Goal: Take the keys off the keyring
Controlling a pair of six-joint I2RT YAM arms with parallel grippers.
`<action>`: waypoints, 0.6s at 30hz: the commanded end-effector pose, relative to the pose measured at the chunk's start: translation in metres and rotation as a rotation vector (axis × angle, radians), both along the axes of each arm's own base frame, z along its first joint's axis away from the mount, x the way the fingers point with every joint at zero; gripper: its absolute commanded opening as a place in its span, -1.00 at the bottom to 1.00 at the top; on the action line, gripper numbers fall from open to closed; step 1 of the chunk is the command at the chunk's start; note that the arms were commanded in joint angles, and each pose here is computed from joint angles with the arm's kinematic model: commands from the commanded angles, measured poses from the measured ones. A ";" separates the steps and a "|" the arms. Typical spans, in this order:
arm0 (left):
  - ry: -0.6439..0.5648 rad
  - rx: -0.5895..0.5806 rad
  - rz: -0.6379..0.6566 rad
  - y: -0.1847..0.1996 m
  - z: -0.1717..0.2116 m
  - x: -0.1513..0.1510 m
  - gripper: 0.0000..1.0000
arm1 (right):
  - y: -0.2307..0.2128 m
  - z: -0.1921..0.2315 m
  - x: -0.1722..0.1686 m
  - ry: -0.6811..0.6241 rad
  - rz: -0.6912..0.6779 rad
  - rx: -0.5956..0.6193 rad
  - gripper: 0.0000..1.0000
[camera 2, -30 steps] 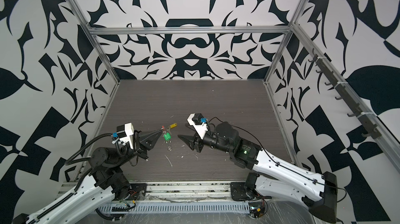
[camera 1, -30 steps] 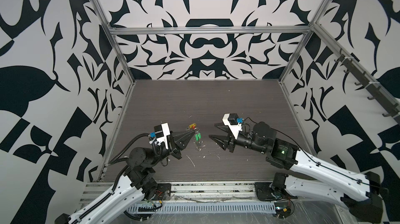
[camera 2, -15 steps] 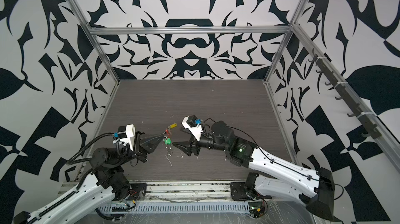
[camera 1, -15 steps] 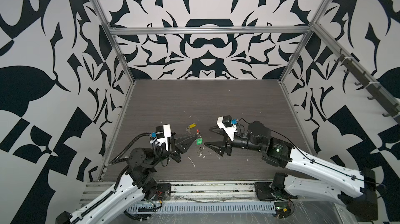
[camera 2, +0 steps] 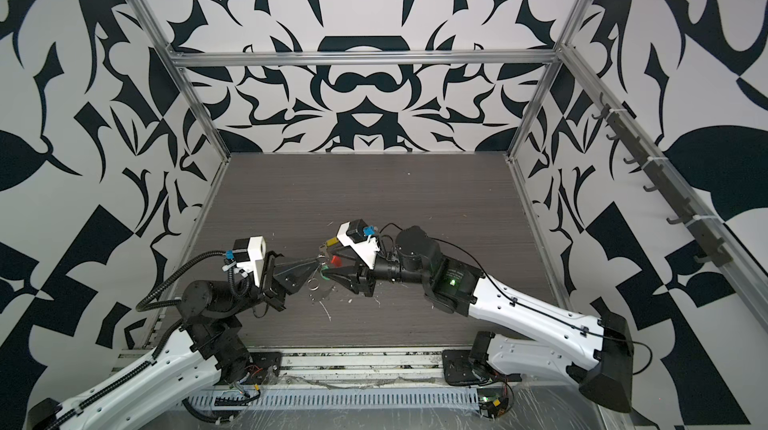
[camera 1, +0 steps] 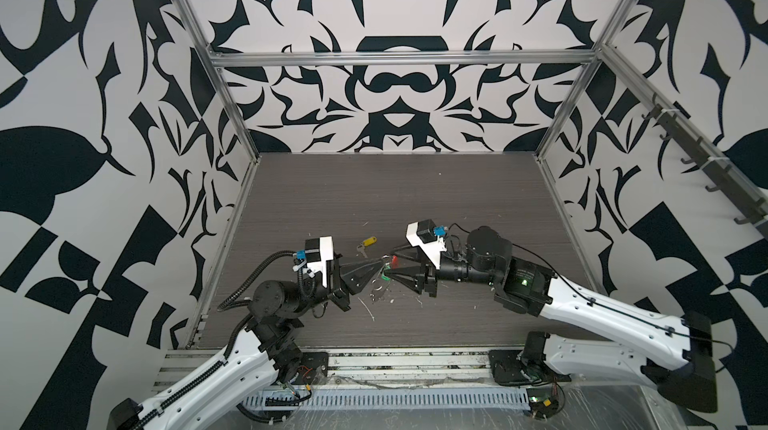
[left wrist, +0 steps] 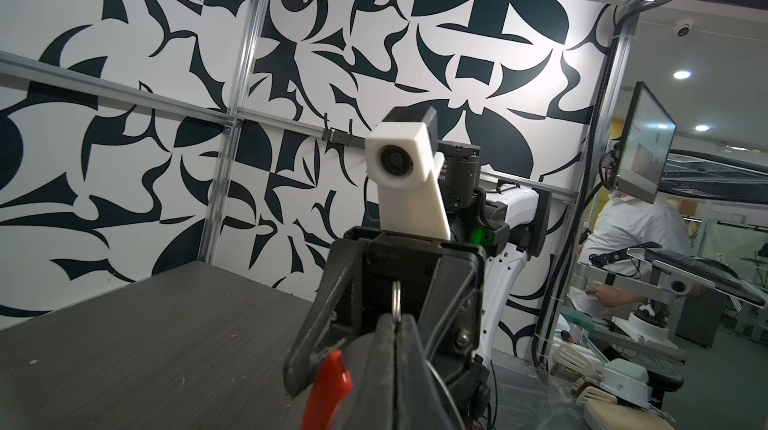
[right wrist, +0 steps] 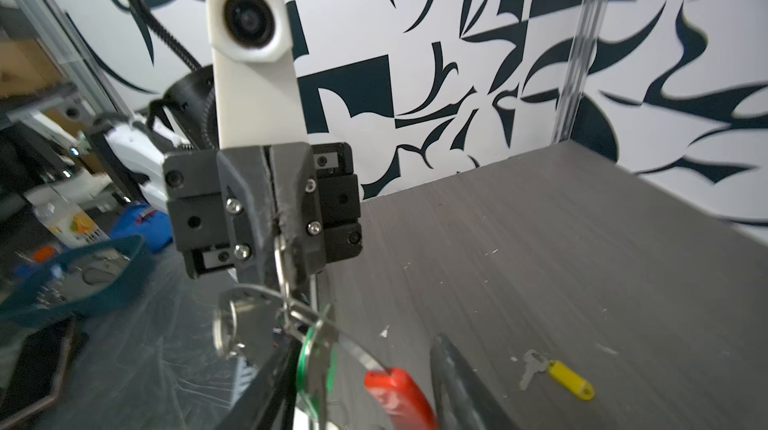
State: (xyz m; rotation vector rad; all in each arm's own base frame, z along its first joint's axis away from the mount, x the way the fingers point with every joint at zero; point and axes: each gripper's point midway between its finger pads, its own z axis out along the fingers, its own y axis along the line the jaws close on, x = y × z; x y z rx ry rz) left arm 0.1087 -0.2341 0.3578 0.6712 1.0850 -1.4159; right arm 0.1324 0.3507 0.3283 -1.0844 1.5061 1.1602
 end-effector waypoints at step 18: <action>0.007 -0.015 0.025 0.004 0.013 0.002 -1.00 | -0.004 0.026 -0.001 -0.032 -0.012 0.021 -0.54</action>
